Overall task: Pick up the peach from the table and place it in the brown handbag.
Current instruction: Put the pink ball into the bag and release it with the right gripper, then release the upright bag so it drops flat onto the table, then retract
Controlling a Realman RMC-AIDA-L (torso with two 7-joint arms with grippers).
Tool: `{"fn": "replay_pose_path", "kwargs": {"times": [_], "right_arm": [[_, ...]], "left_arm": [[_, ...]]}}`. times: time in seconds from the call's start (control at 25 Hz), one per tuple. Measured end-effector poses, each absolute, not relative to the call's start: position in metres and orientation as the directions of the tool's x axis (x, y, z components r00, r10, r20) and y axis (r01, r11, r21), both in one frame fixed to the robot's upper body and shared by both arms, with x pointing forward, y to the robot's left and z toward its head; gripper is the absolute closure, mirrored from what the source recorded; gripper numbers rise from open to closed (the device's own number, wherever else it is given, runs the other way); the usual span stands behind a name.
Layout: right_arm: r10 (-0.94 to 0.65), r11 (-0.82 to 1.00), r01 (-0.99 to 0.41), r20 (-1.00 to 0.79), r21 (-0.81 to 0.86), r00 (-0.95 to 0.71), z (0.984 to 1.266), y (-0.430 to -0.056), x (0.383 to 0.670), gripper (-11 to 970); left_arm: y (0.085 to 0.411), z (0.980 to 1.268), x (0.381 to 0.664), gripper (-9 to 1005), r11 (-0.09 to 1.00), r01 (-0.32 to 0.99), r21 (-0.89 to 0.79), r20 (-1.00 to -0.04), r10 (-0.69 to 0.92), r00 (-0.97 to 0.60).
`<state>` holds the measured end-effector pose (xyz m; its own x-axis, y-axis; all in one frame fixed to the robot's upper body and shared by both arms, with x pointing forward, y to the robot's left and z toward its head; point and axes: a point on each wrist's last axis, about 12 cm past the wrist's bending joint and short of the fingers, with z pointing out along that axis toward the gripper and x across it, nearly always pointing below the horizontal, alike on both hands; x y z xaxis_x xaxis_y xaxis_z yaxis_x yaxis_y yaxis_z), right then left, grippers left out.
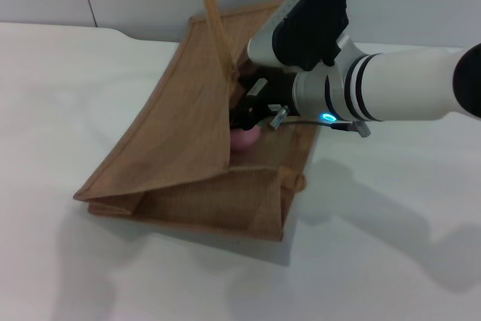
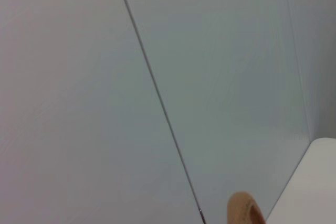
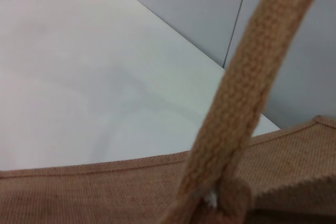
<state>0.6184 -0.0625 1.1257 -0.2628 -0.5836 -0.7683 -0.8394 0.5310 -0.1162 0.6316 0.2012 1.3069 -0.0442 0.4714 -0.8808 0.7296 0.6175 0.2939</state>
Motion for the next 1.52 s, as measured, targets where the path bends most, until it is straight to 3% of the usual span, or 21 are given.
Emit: {"fn": "replay_pose_path", "kwargs": {"times": [0.36,1.04,1.32,1.52], "right_arm": [[-0.553,0.576,-0.809,-0.786,-0.120,-0.277,1.134,-0.075,0.630,180],[-0.489,0.774,-0.610,-0.771,-0.169,-0.407,1.146,-0.172,0.666,187],[-0.450,0.815,-0.547,-0.803,-0.190,-0.391,1.156,-0.195,0.664,186],[-0.384,0.858,-0.457,-0.883,-0.234,-0.270,1.175,-0.215,0.649,187]], "left_arm": [[0.225,1.294,0.629,874,0.664,0.695,0.275,-0.881,0.464,-0.094],[0.282,1.259,0.627,853,0.797,0.558,0.229,-0.882,0.413,-0.228],[0.292,1.248,0.628,842,0.825,0.524,0.213,-0.880,0.395,-0.264],[0.297,1.240,0.628,834,0.851,0.498,0.168,-0.903,0.335,-0.268]]}}
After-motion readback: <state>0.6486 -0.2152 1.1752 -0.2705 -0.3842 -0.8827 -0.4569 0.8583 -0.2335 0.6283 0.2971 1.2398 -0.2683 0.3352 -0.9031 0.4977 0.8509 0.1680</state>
